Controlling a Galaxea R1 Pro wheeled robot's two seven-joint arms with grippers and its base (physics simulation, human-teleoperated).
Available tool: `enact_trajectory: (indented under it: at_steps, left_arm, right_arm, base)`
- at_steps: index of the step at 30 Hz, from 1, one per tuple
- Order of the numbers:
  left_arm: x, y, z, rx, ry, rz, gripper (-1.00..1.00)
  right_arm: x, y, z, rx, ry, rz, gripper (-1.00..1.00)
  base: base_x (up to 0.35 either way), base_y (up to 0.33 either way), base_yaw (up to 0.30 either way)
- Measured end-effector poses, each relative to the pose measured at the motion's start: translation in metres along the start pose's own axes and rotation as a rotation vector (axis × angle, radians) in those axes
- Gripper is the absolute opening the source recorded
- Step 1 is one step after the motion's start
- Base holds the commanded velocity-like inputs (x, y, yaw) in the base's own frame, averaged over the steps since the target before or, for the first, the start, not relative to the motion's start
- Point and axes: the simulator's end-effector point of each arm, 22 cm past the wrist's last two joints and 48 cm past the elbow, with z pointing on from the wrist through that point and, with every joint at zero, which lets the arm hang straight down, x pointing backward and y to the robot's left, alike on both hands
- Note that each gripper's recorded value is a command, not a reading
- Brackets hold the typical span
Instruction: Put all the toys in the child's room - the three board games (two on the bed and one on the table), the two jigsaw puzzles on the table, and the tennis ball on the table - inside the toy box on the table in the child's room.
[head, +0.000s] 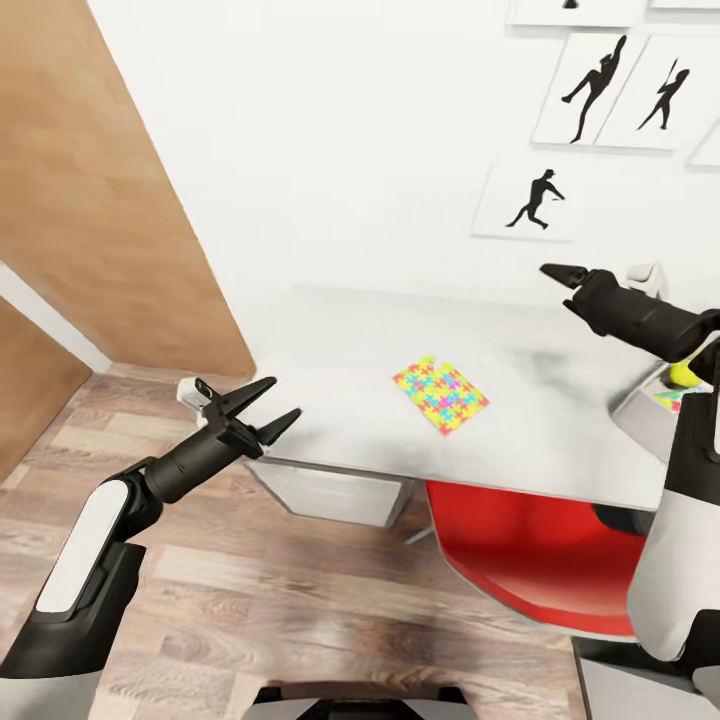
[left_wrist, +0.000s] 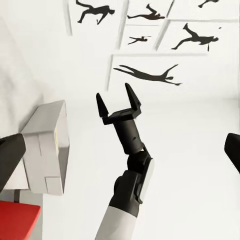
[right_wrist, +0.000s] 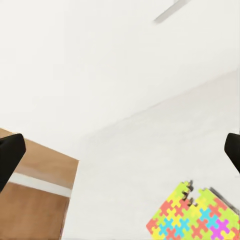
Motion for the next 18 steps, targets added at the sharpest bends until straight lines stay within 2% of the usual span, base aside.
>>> enact_trajectory:
  at_steps: [11, 18]
  left_arm:
    - [0.001, -0.001, 0.000, 0.001, 0.002, 0.001, 1.00]
    - [0.001, 0.000, 0.001, -0.003, 0.003, 0.002, 1.00]
  right_arm:
    - [0.011, -0.007, -0.001, 0.015, 0.031, -0.002, 1.00]
    - [0.030, -0.024, -0.003, 0.048, 0.061, 0.012, 1.00]
  base:
    - [0.036, 0.283, 0.052]
    - [0.043, 0.167, 0.014]
